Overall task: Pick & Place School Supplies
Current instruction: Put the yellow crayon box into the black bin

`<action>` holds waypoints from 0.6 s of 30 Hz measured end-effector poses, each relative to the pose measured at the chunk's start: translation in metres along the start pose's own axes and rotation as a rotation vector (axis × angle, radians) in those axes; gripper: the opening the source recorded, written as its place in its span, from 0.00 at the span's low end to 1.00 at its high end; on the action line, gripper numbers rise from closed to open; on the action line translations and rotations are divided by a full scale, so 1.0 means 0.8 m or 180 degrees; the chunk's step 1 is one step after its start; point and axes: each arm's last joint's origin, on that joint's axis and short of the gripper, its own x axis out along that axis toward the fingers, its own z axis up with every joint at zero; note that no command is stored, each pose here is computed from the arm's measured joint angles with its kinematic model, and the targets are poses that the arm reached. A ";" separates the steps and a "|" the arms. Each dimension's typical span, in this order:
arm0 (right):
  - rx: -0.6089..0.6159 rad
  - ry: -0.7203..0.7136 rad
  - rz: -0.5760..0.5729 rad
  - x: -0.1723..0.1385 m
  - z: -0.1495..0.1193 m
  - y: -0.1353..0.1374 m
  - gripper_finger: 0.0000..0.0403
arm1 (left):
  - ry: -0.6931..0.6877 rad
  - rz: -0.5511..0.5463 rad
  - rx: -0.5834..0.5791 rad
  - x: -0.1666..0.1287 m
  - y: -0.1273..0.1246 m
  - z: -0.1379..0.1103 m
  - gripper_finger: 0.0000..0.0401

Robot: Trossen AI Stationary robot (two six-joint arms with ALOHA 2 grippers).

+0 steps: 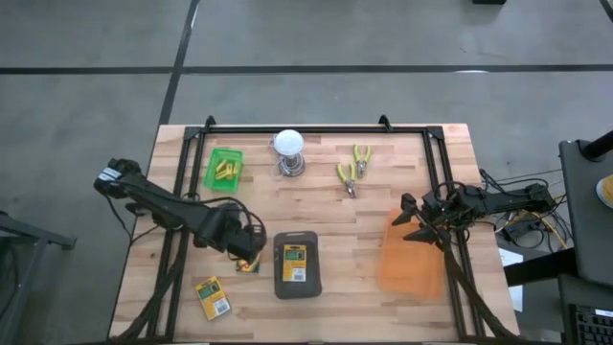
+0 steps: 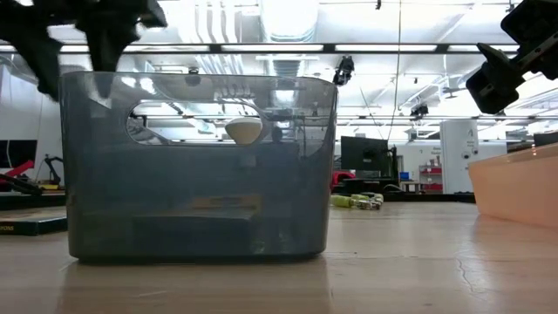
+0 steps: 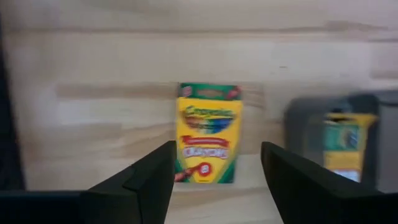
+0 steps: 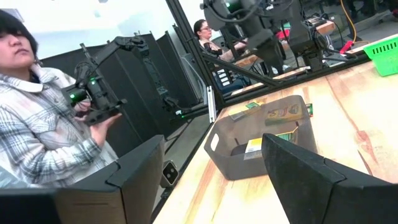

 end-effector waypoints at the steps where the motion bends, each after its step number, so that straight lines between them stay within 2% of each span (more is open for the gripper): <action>1: 0.0000 -0.0001 -0.0001 0.000 0.000 0.000 0.66 | 0.0013 0.0049 -0.0074 0.003 0.002 0.000 0.60; 7: -0.0001 -0.0002 0.0002 0.000 0.000 0.000 0.66 | 0.0315 0.0259 -0.0456 0.030 0.010 -0.007 0.60; 18: 0.0000 -0.0001 0.0001 0.000 0.000 0.000 0.66 | 0.0516 0.0048 -0.0660 0.066 0.010 -0.015 0.74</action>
